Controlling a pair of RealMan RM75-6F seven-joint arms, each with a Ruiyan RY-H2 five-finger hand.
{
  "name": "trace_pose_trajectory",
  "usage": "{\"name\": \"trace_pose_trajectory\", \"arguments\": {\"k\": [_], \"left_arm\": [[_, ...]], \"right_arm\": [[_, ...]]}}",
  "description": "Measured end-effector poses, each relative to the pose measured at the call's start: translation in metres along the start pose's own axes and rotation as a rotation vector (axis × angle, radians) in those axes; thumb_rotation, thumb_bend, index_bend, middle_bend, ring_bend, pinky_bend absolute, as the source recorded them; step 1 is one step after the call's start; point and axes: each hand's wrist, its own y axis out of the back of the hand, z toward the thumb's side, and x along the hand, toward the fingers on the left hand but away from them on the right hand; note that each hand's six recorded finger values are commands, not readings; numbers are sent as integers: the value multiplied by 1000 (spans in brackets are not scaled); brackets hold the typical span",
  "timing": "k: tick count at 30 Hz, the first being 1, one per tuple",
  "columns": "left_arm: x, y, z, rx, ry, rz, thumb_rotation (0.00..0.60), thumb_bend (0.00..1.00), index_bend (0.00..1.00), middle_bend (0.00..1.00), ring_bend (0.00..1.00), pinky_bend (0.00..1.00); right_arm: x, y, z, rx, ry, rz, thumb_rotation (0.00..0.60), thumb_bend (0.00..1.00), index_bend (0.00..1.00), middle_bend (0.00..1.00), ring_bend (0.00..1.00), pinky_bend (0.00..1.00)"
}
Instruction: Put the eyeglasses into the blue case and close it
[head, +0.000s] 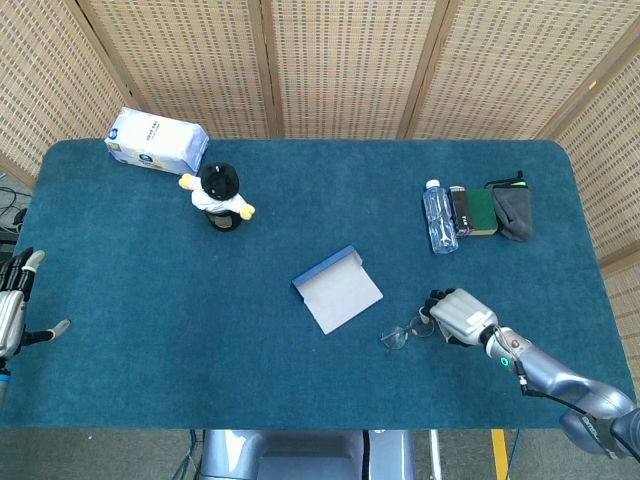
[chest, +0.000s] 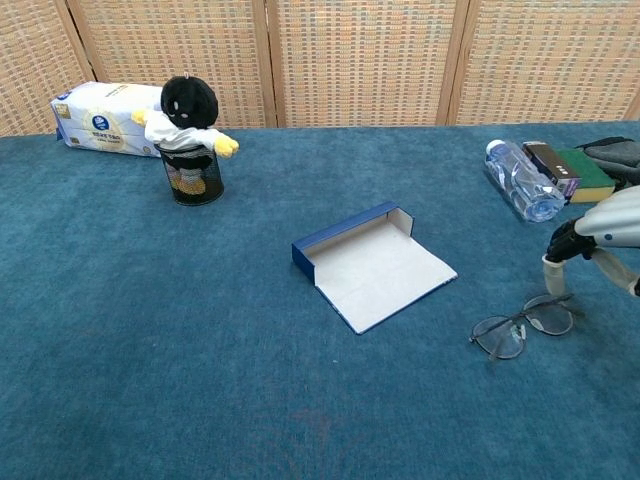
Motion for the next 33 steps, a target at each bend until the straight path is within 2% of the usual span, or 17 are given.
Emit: {"name": "trace_pose_trajectory", "arguments": {"k": [3, 4, 5, 7, 9, 10, 14, 16, 21, 27, 33], "left_arm": [[0, 0, 0, 1, 0, -1, 600, 0, 0, 0, 0, 0], [0, -1, 0, 1, 0, -2, 600, 0, 0, 0, 0, 0], [0, -1, 1, 1, -1, -2, 600, 0, 0, 0, 0, 0], [0, -1, 1, 2, -1, -3, 600, 0, 0, 0, 0, 0], [0, -1, 1, 3, -1, -3, 600, 0, 0, 0, 0, 0], [0, -1, 1, 3, -2, -4, 600, 0, 0, 0, 0, 0], [0, -2, 1, 4, -4, -5, 600, 0, 0, 0, 0, 0], [0, -2, 2, 5, -5, -5, 600, 0, 0, 0, 0, 0], [0, -3, 2, 7, -5, -7, 600, 0, 0, 0, 0, 0], [0, -2, 1, 3, 0, -3, 600, 0, 0, 0, 0, 0], [2, -3, -1, 4, 5, -12, 600, 0, 0, 0, 0, 0]], "right_arm": [[10, 0, 1, 16, 13, -19, 600, 992, 321, 163, 171, 268], [13, 0, 2, 19, 15, -27, 600, 907, 303, 103, 156, 268], [16, 2, 2, 21, 18, -43, 600, 754, 286, 53, 132, 268], [20, 6, 1, 24, 19, -78, 600, 488, 274, 17, 91, 268], [25, 14, 0, 24, 18, -140, 600, 289, 267, 2, 43, 268], [27, 18, 0, 25, 17, -172, 600, 230, 263, 0, 23, 268], [33, 31, -6, 34, 8, -315, 600, 212, 261, 0, 14, 268], [31, 27, -9, 43, 8, -338, 600, 232, 261, 0, 14, 268], [17, 10, -6, 53, 22, -329, 600, 260, 261, 0, 14, 268], [-2, -7, 3, 62, 45, -337, 600, 386, 261, 0, 14, 268], [-15, -18, 15, 52, 86, -323, 600, 414, 266, 0, 14, 268]]}}
